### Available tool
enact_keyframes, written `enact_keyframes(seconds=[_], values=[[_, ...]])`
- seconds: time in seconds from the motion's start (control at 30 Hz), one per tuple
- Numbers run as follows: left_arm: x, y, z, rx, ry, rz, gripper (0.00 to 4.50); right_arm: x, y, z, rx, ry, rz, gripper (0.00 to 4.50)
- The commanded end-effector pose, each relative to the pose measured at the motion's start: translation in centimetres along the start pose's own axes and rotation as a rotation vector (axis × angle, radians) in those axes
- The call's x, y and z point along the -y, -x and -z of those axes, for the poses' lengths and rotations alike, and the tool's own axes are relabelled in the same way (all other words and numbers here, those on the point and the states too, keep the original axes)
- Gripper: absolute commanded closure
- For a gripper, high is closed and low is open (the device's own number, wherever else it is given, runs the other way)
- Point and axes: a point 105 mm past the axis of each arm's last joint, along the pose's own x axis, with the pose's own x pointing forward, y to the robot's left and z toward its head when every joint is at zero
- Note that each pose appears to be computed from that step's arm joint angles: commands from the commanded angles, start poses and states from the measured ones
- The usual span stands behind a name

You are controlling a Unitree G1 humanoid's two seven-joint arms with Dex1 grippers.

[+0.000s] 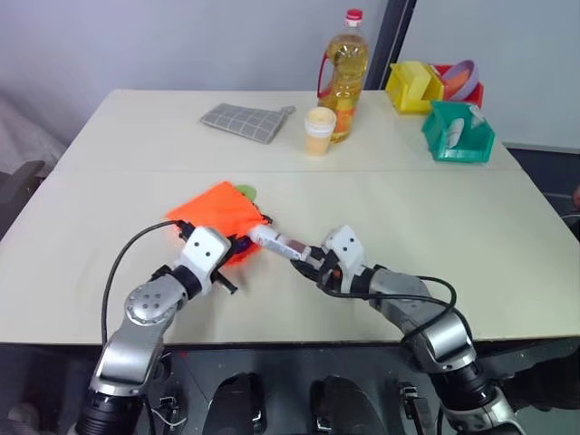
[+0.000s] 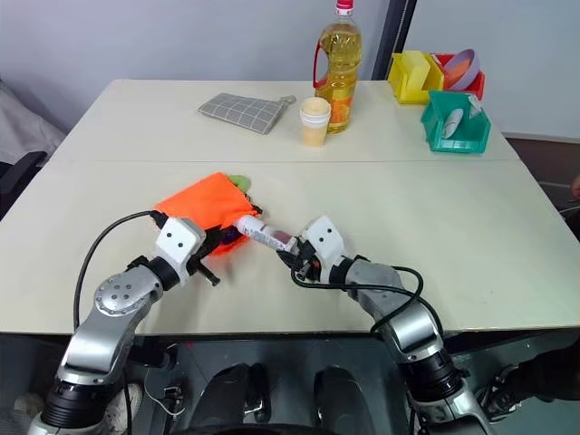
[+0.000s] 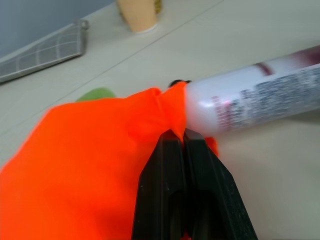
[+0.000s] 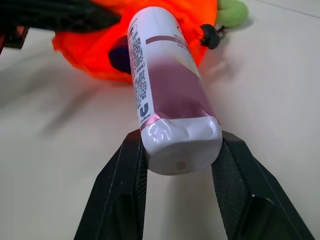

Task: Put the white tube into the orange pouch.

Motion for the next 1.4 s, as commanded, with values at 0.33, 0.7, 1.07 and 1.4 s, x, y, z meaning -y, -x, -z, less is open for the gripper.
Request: enact_keyframes(seconds=[0.33, 0.7, 1.07, 1.4], values=[[3.3, -0.1, -2.6, 0.093, 0.091, 0.217, 4.5, -1.2, -4.1, -2.5, -0.003, -0.032, -0.015, 2.77], [3.2, 0.4, -2.8, 0.088, 0.125, 0.234, 4.5, -2.5, -7.0, -3.9, 0.022, -0.081, -0.052, 2.48], [1.8, 1.2, -1.4, 0.04, 0.144, 0.22, 4.5, -1.2, -0.4, -2.9, -0.003, 0.024, -0.108, 0.04], [2.1, 3.3, -0.8, -0.002, 0.247, 0.343, 1.53, 4.6, 0.7, -3.5, -0.03, 0.008, 0.116, 0.0]])
